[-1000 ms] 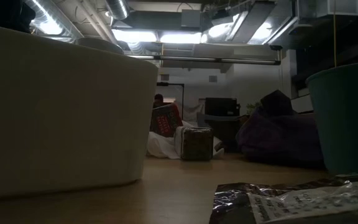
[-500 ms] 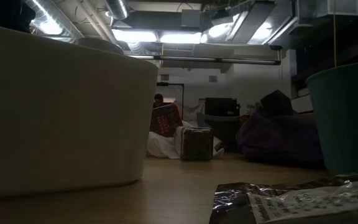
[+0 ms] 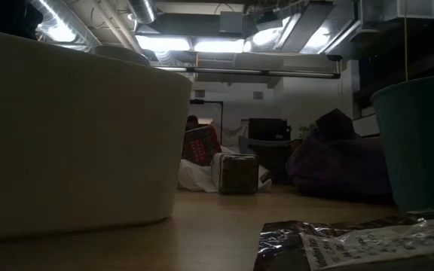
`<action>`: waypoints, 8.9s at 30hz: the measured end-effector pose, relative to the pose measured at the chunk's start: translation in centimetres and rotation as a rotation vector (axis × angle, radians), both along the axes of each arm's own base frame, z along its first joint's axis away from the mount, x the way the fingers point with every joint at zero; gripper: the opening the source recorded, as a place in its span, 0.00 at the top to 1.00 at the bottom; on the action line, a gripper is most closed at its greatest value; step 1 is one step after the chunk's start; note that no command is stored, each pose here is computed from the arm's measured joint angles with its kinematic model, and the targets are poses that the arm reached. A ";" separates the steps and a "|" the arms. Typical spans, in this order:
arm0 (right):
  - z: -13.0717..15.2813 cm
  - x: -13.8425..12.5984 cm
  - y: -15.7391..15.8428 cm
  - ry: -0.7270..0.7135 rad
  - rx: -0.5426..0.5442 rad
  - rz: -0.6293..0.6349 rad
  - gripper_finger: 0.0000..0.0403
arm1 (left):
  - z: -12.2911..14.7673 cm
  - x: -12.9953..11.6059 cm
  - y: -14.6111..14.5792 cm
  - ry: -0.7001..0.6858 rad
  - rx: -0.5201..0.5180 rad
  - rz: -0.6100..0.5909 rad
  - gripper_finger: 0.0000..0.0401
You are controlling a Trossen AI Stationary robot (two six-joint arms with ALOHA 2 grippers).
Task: Sort spices by type
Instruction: Put the bottom red spice can into the green bin, then put the red spice can into the green bin
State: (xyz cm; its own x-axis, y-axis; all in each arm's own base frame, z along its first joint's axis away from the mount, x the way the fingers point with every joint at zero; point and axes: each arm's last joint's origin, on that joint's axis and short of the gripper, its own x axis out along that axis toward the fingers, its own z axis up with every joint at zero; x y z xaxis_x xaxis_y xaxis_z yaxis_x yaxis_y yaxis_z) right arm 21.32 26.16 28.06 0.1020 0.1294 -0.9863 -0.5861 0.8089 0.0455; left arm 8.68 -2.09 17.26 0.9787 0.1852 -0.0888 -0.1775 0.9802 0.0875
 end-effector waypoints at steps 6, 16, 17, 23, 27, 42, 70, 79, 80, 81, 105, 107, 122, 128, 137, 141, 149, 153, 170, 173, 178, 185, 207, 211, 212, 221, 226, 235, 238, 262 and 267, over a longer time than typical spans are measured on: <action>-1.6 0.6 0.9 0.024 -0.016 0.013 0.45 | 0.0 0.0 0.0 0.000 0.000 0.000 0.44; -3.4 1.8 1.4 0.067 -0.006 0.018 0.45 | 0.0 0.0 0.0 0.000 0.000 0.000 0.44; -3.4 1.8 1.4 0.072 -0.004 0.019 0.45 | 0.0 0.0 0.0 0.000 0.000 0.000 0.44; -3.5 2.3 1.4 0.066 0.028 0.018 0.42 | 0.0 0.0 0.0 0.001 0.000 0.000 0.44; -3.5 2.4 1.5 0.064 0.035 0.017 0.37 | 0.0 0.0 0.0 0.000 0.000 0.000 0.44; -3.1 2.1 1.0 0.071 -0.037 0.005 0.35 | 0.0 0.0 0.0 0.000 0.000 0.000 0.44; -0.3 4.6 1.7 -0.455 -0.185 -0.064 0.34 | 0.0 0.0 0.0 0.000 0.000 0.000 0.44; -0.2 4.7 0.8 -0.558 -0.375 -0.075 0.34 | 0.0 0.0 0.0 0.000 0.000 0.000 0.44; -0.2 4.7 0.6 -0.564 -0.397 -0.080 0.34 | 0.0 0.0 0.0 0.000 0.000 0.000 0.44; -0.2 4.9 0.4 -0.568 -0.415 -0.085 0.34 | 0.0 0.0 0.0 0.000 0.000 0.000 0.44; 0.0 16.0 -15.4 -0.447 -0.240 -0.582 0.34 | 0.0 0.0 0.0 0.000 0.000 0.000 0.44; 0.0 16.4 -16.8 -0.440 -0.222 -0.618 0.34 | 0.0 0.0 0.0 0.000 0.000 0.000 0.44; -1.1 17.4 -24.9 -0.465 -0.061 -0.690 0.34 | 0.0 0.0 0.0 0.000 0.000 0.000 0.44; -2.8 14.0 -26.4 -0.682 0.038 -0.705 0.34 | 0.0 0.0 0.0 0.000 0.000 0.000 0.44; -7.8 10.5 -28.3 -0.917 0.174 -0.746 0.34 | 0.0 0.0 0.0 0.000 0.000 0.000 0.44; -9.3 10.7 -28.8 -0.937 0.215 -0.735 0.34 | 0.0 0.0 0.0 0.000 0.000 0.000 0.44; -11.0 11.9 -28.8 -0.955 0.227 -0.666 0.34 | 0.0 0.0 0.0 0.001 0.000 0.000 0.44; -11.9 12.3 -28.7 -0.949 0.241 -0.652 0.34 | 0.0 0.0 0.0 0.000 0.000 0.000 0.44; -13.9 14.4 -28.8 -0.935 0.258 -0.633 0.34 | 0.0 0.0 0.0 0.000 0.000 0.000 0.44; -14.0 14.6 -28.8 -0.929 0.268 -0.626 0.34 | 0.0 0.0 0.0 0.000 0.000 0.000 0.44; -13.9 14.6 -28.8 -0.940 0.274 -0.629 0.34 | 0.0 0.0 0.0 0.000 0.000 0.000 0.44; -13.9 14.7 -28.8 -0.929 0.322 -0.692 0.34 | 0.0 0.0 0.0 0.000 0.000 0.000 0.44; -13.9 14.6 -28.6 -0.870 0.463 -0.785 0.34 | 0.0 0.0 0.0 0.000 0.000 0.000 0.44; -13.9 14.6 -28.6 -0.870 0.463 -0.786 0.34 | 0.0 0.0 0.0 0.000 0.000 0.000 0.44; -13.9 14.6 -28.6 -0.869 0.463 -0.785 0.34 | 0.0 0.0 0.0 0.000 0.000 0.000 0.44; -14.0 14.7 -26.7 -0.928 0.298 -0.728 0.34 | 0.0 0.0 0.0 0.000 0.000 0.000 0.44; -14.2 14.8 -26.5 -0.945 0.266 -0.725 0.34 | 0.0 0.0 0.0 0.000 0.000 0.000 0.44; -15.5 15.3 -26.7 -0.978 0.229 -0.725 0.34 | 0.0 0.0 0.0 0.000 0.000 0.000 0.44; -15.5 15.3 -26.8 -0.985 0.205 -0.735 0.34 | 0.0 0.0 0.0 0.000 0.000 0.000 0.44; -14.1 16.3 -26.6 -1.015 0.245 -0.685 0.41 | 0.0 0.0 0.0 0.000 0.000 0.000 0.44; -12.7 16.0 -26.6 -1.030 0.251 -0.683 0.44 | 0.0 0.0 0.0 0.000 0.000 0.000 0.44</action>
